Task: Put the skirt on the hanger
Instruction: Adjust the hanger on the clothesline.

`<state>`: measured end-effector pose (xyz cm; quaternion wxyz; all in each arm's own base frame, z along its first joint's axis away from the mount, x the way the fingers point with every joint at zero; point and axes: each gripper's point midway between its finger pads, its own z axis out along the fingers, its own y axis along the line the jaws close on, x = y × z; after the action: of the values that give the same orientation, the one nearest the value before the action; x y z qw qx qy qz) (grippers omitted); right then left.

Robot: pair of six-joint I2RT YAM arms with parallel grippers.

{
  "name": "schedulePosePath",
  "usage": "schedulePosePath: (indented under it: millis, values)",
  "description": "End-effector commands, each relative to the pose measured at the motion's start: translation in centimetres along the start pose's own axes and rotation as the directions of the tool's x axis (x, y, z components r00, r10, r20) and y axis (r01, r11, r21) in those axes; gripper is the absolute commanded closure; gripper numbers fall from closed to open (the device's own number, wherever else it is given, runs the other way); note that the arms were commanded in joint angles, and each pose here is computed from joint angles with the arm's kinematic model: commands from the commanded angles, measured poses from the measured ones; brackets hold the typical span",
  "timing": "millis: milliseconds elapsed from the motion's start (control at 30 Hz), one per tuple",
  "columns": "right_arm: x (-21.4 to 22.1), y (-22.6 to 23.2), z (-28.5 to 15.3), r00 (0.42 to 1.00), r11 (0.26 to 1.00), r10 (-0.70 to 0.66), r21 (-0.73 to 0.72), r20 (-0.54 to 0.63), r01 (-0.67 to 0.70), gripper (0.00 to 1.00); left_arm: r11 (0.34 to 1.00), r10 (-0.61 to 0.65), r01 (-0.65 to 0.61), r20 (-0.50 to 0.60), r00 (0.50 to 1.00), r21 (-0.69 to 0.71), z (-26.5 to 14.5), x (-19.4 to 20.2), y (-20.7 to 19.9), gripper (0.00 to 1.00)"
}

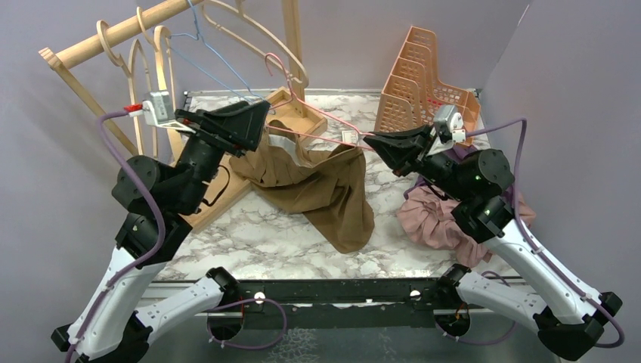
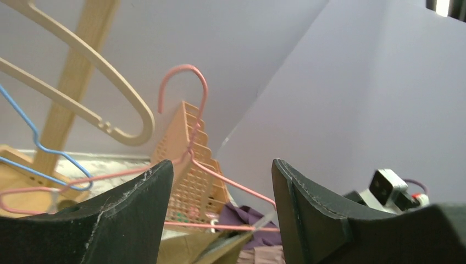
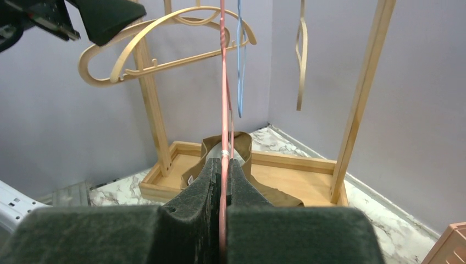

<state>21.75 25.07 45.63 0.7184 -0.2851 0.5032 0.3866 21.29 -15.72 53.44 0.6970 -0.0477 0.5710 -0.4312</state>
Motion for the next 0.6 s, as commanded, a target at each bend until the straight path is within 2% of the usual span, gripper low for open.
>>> schedulePosePath:
  millis: [0, 100, 200, 400, 567]
  values:
    - [-5.5, 0.9, -1.1, 0.978, 0.996, -0.082, -0.016, 0.190, 0.087, 0.99, 0.983, 0.112, -0.093, 0.116, 0.987, -0.160, -0.8, -4.7, 1.8, 0.32]
    - [-5.4, 1.7, -1.5, 0.976, 0.995, -0.074, -0.057, 0.207, 0.087, 0.99, 0.918, 0.143, -0.075, 0.147, 0.979, -0.389, -1.3, -6.4, 5.3, 0.34]
    - [-5.7, 1.8, -1.7, 0.971, 0.995, -0.061, -0.059, 0.230, 0.077, 0.99, 0.848, 0.218, -0.125, 0.124, 0.968, -0.515, -1.0, -6.9, 7.3, 0.34]
    - [-6.6, 1.9, -2.0, 0.963, 0.996, -0.054, -0.053, 0.263, 0.070, 0.99, 0.745, 0.317, -0.270, -0.032, 0.948, -0.610, 2.4, -4.9, 9.0, 0.29]
    - [-6.6, 2.0, -2.4, 0.964, 0.997, -0.052, -0.049, 0.259, 0.067, 0.99, 0.724, 0.336, -0.306, -0.071, 0.939, -0.618, 5.6, -4.1, 9.6, 0.26]
